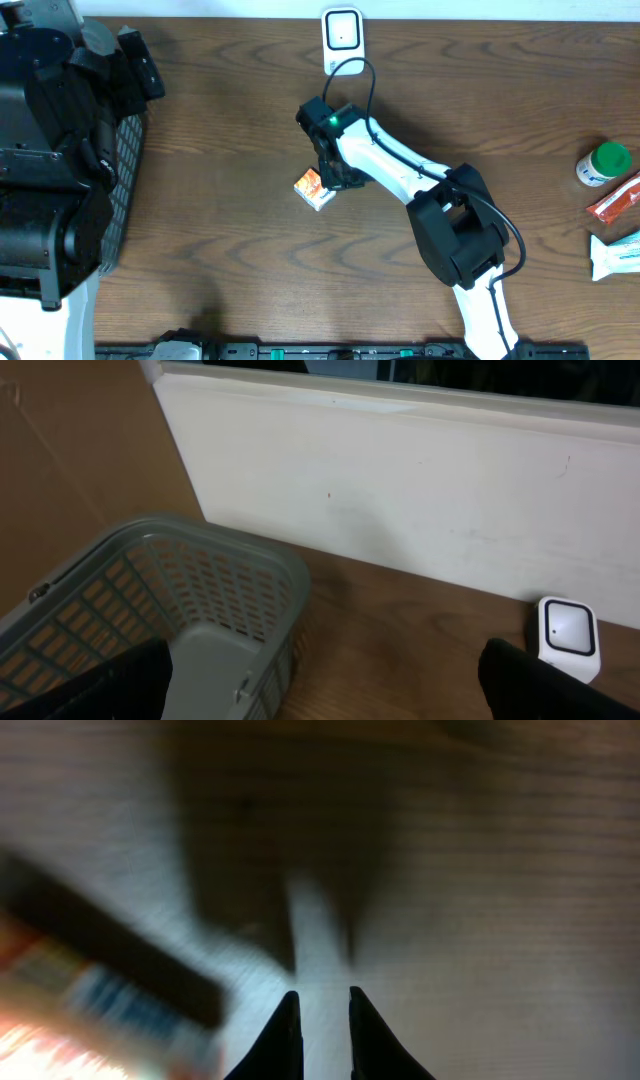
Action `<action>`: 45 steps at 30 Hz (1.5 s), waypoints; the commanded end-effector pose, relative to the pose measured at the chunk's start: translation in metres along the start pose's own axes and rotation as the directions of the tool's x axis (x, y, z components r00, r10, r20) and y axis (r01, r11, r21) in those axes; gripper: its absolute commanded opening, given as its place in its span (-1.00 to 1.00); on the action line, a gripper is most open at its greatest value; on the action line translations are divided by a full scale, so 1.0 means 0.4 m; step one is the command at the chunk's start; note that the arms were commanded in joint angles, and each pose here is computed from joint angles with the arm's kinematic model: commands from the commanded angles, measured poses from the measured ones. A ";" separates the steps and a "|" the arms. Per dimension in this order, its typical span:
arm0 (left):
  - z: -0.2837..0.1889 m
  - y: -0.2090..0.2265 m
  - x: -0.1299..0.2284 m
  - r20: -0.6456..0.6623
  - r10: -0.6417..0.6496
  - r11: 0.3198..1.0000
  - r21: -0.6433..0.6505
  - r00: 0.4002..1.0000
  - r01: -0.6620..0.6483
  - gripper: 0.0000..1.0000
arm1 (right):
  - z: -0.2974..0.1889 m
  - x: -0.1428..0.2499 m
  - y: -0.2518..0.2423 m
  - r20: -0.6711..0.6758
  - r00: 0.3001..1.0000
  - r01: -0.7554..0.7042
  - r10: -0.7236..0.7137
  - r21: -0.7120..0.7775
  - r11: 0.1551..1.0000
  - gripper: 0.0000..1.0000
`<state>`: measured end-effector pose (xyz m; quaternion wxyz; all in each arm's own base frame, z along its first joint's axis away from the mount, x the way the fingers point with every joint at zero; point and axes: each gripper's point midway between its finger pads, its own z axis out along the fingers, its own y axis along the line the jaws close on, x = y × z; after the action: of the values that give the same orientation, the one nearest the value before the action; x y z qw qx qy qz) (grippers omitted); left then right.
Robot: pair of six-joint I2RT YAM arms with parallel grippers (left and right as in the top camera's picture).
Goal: Scan the item barcode
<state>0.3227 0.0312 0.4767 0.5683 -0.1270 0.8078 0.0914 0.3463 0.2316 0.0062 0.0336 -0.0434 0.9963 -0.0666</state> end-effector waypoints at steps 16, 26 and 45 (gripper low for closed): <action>-0.002 0.006 0.002 -0.001 -0.010 1.000 -0.008 1.000 0.010 0.96 | -0.026 0.188 0.221 -0.197 0.926 0.152 -0.322 -0.587 0.795 -0.89; -0.002 0.006 0.002 -0.001 -0.010 1.000 -0.008 1.000 0.010 0.96 | -0.062 0.191 0.285 -0.182 0.928 0.120 -0.326 -0.682 0.722 -0.78; -0.002 0.006 0.002 -0.001 -0.010 1.000 -0.008 1.000 0.010 0.96 | -0.228 -0.009 0.190 0.213 0.914 0.403 -0.346 -0.382 0.831 0.98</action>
<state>0.3225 0.0312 0.4767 0.5683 -0.1270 0.8078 0.0914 0.3147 0.3455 0.0844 0.0184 -0.2337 0.9413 0.2428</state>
